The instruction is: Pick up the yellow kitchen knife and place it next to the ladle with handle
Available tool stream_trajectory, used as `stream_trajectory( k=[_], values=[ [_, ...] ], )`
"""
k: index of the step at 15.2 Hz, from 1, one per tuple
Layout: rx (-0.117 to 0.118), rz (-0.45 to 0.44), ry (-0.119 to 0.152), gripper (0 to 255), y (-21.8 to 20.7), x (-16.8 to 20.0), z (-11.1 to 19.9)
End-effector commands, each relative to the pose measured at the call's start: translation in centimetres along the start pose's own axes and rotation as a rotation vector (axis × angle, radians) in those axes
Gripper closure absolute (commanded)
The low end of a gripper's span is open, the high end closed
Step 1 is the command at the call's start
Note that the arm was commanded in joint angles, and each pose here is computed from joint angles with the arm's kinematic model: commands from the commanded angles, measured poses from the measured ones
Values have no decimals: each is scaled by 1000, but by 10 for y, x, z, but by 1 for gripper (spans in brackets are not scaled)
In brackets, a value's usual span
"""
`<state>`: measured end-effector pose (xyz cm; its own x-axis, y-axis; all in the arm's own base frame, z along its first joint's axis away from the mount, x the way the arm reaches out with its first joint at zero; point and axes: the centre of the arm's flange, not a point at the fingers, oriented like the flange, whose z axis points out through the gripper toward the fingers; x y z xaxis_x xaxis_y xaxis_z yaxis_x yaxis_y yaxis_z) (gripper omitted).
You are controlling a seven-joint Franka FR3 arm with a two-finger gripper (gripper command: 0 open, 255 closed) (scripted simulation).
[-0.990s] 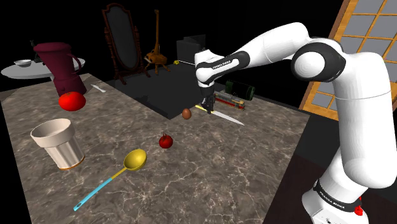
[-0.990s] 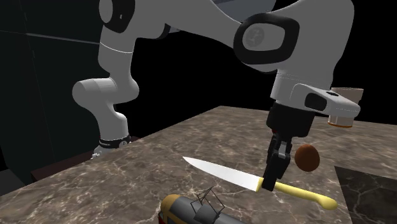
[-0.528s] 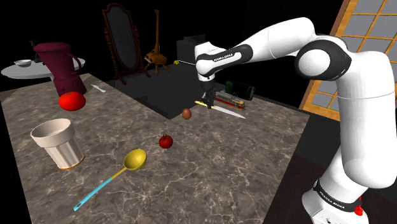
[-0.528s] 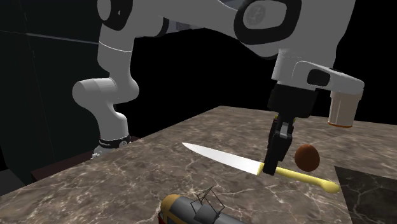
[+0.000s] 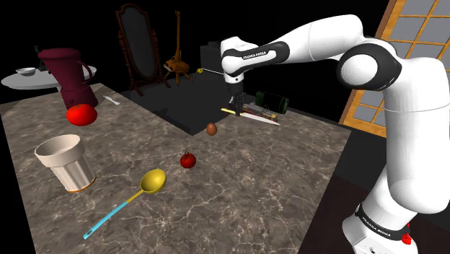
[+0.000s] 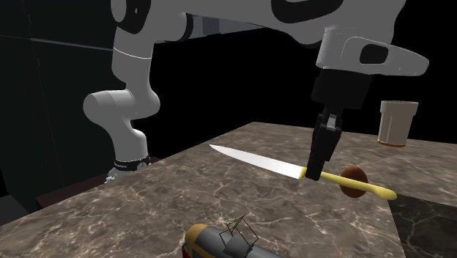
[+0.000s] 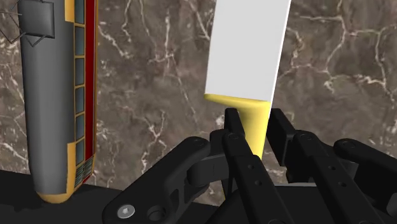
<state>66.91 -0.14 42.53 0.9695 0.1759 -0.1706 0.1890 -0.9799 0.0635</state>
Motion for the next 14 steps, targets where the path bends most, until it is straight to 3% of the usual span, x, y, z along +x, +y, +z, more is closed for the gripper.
stream_trajectory(
  k=[1,6,14],
  values=[
    [0,0,0,255,1,-2,-12],
    [0,0,0,255,2,-6,-36],
    [0,0,0,255,-98,-40,-37]
  ],
)
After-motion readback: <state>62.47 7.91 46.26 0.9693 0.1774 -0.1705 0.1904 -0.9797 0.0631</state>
